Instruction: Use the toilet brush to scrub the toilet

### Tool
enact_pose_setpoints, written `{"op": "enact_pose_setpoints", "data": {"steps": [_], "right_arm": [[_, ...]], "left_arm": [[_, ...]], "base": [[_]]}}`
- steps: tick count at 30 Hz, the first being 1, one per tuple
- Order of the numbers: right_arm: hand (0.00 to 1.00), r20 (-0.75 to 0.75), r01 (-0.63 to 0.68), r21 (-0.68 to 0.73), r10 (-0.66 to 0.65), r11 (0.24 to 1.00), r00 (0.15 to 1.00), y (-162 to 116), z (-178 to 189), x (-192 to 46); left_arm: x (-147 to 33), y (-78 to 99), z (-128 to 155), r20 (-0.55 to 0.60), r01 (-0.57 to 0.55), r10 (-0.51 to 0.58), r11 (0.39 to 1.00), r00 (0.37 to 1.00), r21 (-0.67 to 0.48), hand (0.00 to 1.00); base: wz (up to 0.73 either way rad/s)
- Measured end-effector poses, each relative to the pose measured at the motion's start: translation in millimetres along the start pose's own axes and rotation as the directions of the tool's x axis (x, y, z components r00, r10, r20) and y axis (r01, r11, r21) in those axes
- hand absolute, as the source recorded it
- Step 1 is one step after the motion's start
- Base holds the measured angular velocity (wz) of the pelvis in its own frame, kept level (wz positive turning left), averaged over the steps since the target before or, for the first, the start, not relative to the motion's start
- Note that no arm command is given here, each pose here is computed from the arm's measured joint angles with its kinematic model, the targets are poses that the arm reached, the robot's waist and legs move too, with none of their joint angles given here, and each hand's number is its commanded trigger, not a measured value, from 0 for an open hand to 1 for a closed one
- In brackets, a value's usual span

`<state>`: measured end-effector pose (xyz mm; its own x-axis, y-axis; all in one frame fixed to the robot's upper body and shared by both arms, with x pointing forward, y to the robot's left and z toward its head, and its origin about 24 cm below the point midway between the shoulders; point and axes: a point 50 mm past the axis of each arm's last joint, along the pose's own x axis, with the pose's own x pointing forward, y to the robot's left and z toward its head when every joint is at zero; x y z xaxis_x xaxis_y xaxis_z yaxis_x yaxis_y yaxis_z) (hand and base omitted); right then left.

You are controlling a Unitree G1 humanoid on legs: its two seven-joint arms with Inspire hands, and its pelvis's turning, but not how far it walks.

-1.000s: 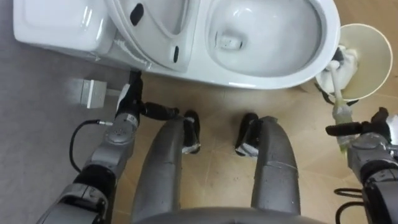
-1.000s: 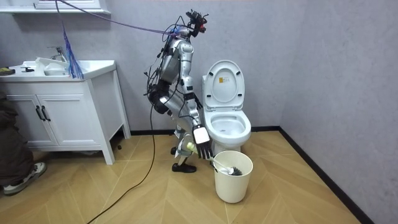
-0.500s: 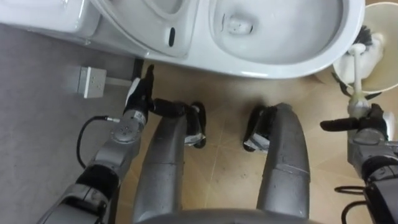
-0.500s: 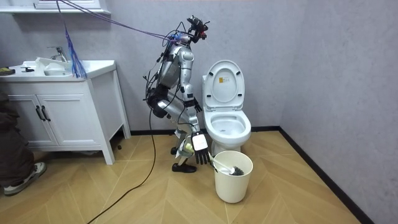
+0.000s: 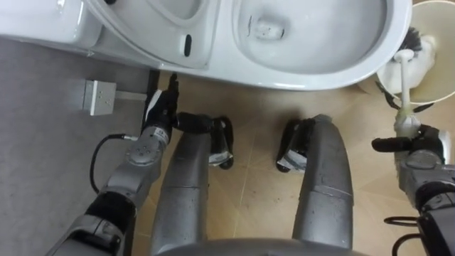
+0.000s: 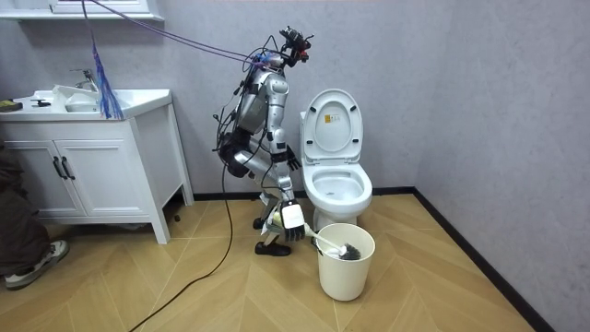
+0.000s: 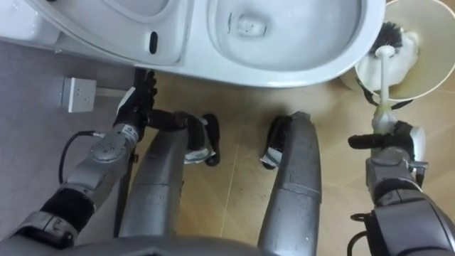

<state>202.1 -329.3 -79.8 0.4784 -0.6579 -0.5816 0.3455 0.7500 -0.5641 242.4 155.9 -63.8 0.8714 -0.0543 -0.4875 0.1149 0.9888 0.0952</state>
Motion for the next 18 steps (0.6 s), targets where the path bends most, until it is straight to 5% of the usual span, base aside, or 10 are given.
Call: {"op": "enact_pose_setpoints", "data": {"steps": [18], "right_arm": [[1.0, -0.061, -0.061, 0.104, 0.068, 0.993, 0.996, 15, -9, -4]], "left_arm": [[-5.1, 8.0, -7, -0.013, 0.002, -0.002, 1.0, 1.0, 0.002, 0.0]], "base": [[-0.04]]}}
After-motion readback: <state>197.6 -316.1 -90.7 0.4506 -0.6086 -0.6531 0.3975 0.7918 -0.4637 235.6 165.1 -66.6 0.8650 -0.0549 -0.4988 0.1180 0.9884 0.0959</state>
